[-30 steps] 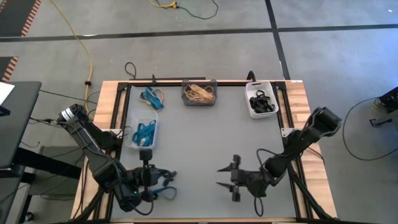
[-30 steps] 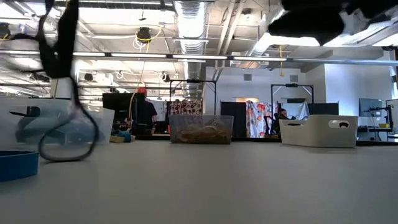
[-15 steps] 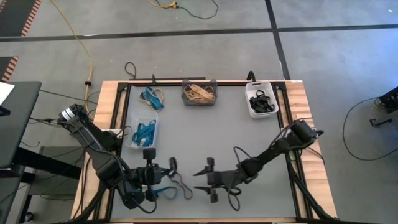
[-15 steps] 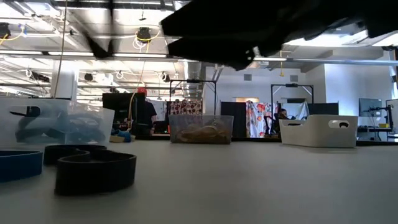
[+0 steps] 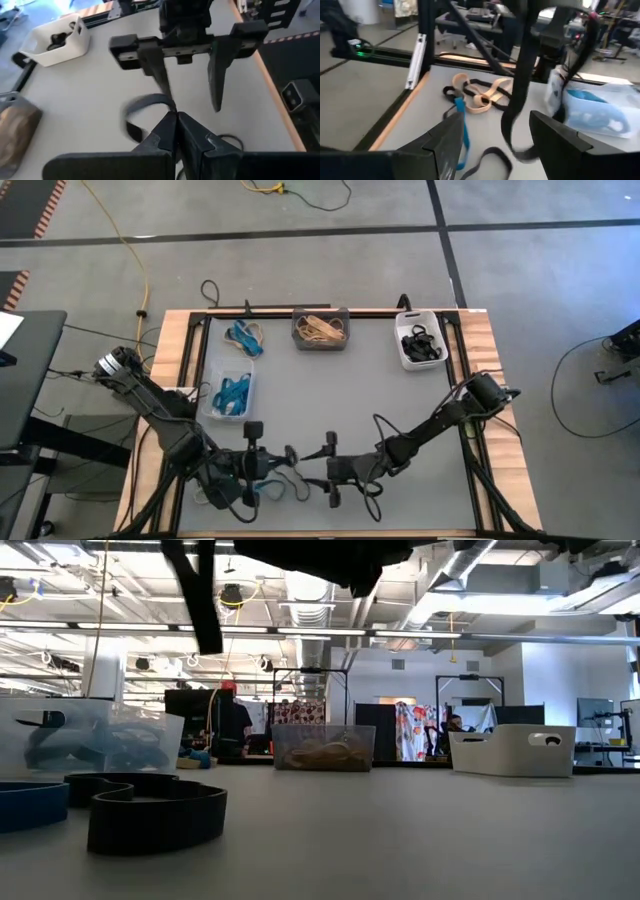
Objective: Sort rubber bands into baskets
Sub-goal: Put the black rubber band into the white bin
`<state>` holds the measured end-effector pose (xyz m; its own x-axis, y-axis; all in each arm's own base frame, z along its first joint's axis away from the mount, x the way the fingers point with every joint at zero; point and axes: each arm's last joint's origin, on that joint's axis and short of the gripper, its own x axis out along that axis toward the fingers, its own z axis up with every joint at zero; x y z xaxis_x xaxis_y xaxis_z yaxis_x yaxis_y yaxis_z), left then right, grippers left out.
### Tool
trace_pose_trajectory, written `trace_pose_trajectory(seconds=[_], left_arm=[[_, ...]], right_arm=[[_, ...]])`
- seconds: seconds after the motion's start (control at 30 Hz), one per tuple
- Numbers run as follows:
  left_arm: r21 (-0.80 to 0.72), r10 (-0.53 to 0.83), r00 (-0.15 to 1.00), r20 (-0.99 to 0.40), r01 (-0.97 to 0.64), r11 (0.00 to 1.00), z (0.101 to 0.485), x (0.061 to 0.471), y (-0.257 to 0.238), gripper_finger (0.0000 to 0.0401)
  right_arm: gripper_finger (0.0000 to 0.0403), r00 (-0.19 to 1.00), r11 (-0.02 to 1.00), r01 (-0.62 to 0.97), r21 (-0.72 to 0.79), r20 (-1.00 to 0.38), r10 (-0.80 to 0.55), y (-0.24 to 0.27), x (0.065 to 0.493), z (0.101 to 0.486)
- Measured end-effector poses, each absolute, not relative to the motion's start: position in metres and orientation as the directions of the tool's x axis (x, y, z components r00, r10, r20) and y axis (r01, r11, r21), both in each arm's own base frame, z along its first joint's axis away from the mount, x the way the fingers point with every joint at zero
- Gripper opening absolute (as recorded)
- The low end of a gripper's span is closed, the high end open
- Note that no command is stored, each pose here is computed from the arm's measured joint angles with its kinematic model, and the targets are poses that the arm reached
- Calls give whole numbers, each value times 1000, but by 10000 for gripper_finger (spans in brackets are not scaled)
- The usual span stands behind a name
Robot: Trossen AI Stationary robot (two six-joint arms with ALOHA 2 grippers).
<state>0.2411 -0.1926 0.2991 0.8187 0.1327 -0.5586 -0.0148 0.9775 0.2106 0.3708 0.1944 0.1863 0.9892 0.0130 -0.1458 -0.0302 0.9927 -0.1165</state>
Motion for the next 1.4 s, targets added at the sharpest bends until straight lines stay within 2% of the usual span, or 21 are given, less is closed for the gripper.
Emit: trace_pose_trajectory(seconds=[0.17, 0.37, 0.57, 0.87, 1.17, 1.4], left_arm=[[183, 75, 835, -545, 31, 983, 289, 247, -192, 0], [167, 50, 840, -540, 49, 985, 285, 251, -190, 0], [106, -53, 852, -521, 126, 986, 280, 255, -193, 0], [79, -101, 861, -498, 161, 984, 282, 257, -194, 0], [70, -119, 863, -492, 176, 982, 283, 258, -195, 0], [71, -119, 863, -492, 176, 982, 283, 258, -195, 0]], right_arm=[[256, 987, 987, 58, -148, -138, -79, 192, 371, 188], [256, 988, 988, 52, -144, -139, -72, 190, 373, 188], [256, 989, 989, 61, -136, -129, -79, 187, 374, 189], [256, 989, 988, 87, -124, -107, -101, 182, 377, 191], [254, 992, 990, 84, -114, -89, -94, 180, 378, 193], [229, 997, 995, 12, -96, -80, -19, 182, 379, 195]])
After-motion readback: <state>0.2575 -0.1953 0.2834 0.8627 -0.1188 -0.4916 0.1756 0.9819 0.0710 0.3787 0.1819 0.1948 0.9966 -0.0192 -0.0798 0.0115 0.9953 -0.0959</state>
